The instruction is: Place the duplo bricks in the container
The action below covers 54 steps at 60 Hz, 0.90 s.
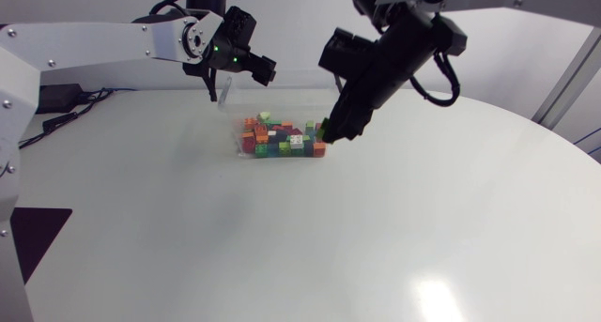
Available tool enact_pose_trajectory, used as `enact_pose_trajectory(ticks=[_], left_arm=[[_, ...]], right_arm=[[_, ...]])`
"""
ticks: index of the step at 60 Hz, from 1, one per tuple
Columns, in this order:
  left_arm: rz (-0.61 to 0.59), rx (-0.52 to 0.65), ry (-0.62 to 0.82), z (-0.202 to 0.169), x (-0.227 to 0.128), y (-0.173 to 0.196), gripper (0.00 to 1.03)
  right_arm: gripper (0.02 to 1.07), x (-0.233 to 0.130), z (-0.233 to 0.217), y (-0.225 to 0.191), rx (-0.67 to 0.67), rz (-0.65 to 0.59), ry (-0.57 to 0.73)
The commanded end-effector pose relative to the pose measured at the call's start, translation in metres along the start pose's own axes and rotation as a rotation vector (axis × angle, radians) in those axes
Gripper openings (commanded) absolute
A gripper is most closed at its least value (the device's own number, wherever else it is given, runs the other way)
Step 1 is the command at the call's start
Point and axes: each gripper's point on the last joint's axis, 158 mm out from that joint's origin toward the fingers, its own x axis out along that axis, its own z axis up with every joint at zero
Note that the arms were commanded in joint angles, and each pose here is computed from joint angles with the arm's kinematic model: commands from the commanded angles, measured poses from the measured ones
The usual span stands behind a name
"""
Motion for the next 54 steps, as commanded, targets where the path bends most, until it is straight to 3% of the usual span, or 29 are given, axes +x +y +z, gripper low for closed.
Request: enact_pose_trajectory(ticks=[1, 12, 22, 54], left_arm=[[0.022, -0.055, -0.011, 0.009, -0.014, 0.003, 0.99], [0.039, -0.062, 0.008, 0.001, -0.047, 0.009, 0.99], [0.056, -0.073, 0.006, -0.006, -0.089, 0.016, 0.99], [0.057, -0.127, -0.007, -0.056, -0.193, -0.001, 0.99]], right_arm=[[0.23, -0.033, 0.02, -0.012, 0.033, -0.048, -0.083], [0.24, -0.069, 0.051, -0.047, 0.108, -0.115, -0.217], [0.24, -0.071, 0.074, -0.076, 0.15, -0.162, -0.305], [0.24, -0.009, 0.112, -0.126, 0.227, -0.197, -0.485]])
